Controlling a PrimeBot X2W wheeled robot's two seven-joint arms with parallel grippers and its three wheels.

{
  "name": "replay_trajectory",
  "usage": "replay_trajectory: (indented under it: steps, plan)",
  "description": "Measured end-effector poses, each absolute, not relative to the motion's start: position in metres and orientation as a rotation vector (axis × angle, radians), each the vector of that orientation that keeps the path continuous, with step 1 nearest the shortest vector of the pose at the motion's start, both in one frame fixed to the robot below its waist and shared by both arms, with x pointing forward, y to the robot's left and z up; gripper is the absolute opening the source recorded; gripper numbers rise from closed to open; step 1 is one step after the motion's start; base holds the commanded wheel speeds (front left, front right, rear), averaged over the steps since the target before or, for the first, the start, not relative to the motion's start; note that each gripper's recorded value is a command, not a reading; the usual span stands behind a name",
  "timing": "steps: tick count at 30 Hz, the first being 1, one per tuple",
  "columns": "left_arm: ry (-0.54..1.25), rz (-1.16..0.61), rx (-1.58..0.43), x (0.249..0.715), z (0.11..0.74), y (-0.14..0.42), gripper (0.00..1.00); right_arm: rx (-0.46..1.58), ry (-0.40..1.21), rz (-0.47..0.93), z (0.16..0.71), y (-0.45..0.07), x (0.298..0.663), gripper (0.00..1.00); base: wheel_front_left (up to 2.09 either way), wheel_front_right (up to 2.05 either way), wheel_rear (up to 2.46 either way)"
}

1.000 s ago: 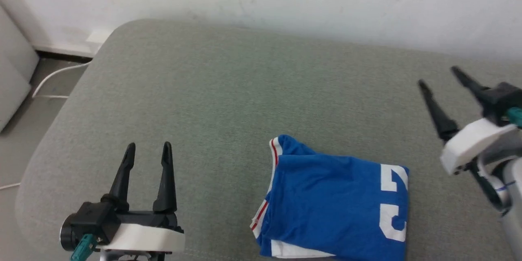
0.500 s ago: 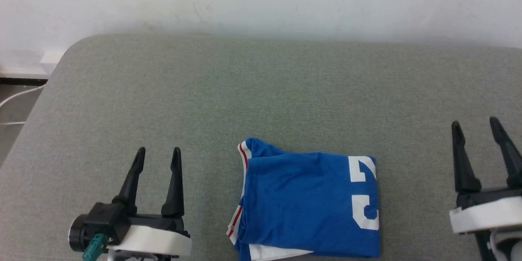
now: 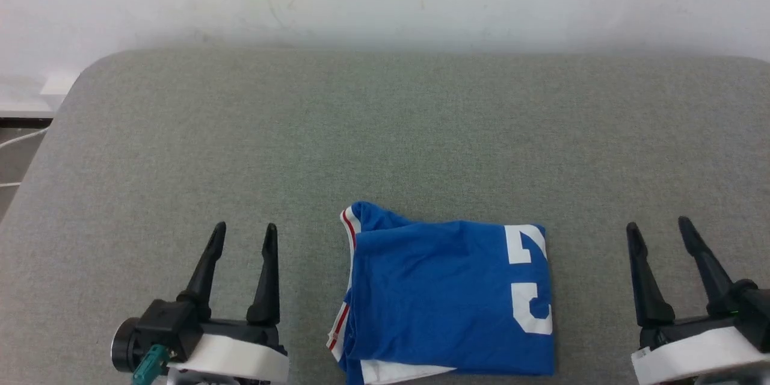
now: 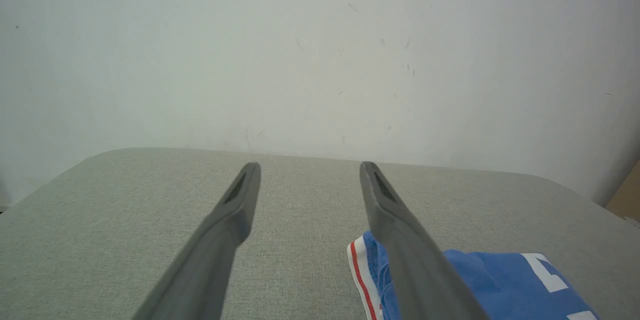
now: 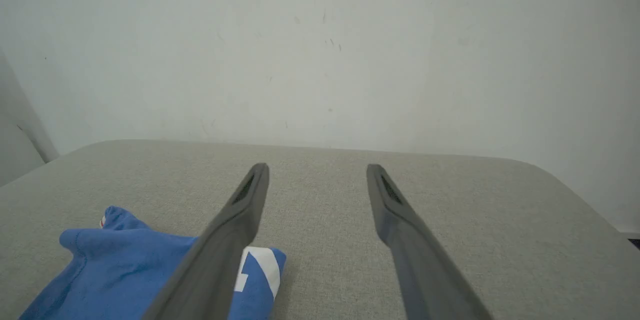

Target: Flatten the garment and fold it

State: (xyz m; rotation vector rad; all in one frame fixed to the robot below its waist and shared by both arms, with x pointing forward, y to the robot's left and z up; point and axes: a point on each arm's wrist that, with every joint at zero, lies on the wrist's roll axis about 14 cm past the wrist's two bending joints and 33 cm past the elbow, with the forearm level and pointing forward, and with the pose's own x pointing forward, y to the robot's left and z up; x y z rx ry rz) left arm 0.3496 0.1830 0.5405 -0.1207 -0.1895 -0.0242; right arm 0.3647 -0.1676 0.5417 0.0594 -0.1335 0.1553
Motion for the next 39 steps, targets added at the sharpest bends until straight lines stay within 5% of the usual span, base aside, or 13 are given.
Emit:
replay_trajectory:
  steps: [16, 26, 27, 28, 34, 39]
  plan:
    - [-0.146, -0.017, -0.106, 0.367, 0.527, 0.185, 1.0, 0.439, 0.67, 0.38, 0.42, -0.115, 0.367, 1.0, 0.0, 0.0, 0.0]
    - [-0.123, 0.026, -0.09, 0.365, 0.52, 0.198, 1.0, 0.41, 0.886, 0.486, 0.374, -0.07, 0.368, 1.0, 0.0, 0.0, 0.0]
    - [-0.121, 0.029, -0.089, 0.365, 0.52, 0.199, 1.0, 0.406, 0.891, 0.498, 0.373, -0.066, 0.369, 0.41, 0.0, 0.0, 0.0]
    - [-0.119, 0.032, -0.088, 0.364, 0.519, 0.2, 1.0, 0.401, 0.89, 0.51, 0.372, -0.062, 0.37, 0.0, 0.0, 0.0, 0.0]
    - [-0.116, 0.008, -0.096, 0.367, 0.518, 0.192, 1.0, 0.329, 0.826, 0.513, 0.374, -0.064, 0.379, 0.0, 0.0, 0.0, 0.0]
    - [-0.127, -0.056, -0.113, 0.375, 0.521, 0.171, 1.0, 0.082, 0.723, 0.484, 0.391, -0.104, 0.398, 0.0, 0.0, 0.0, 0.0]
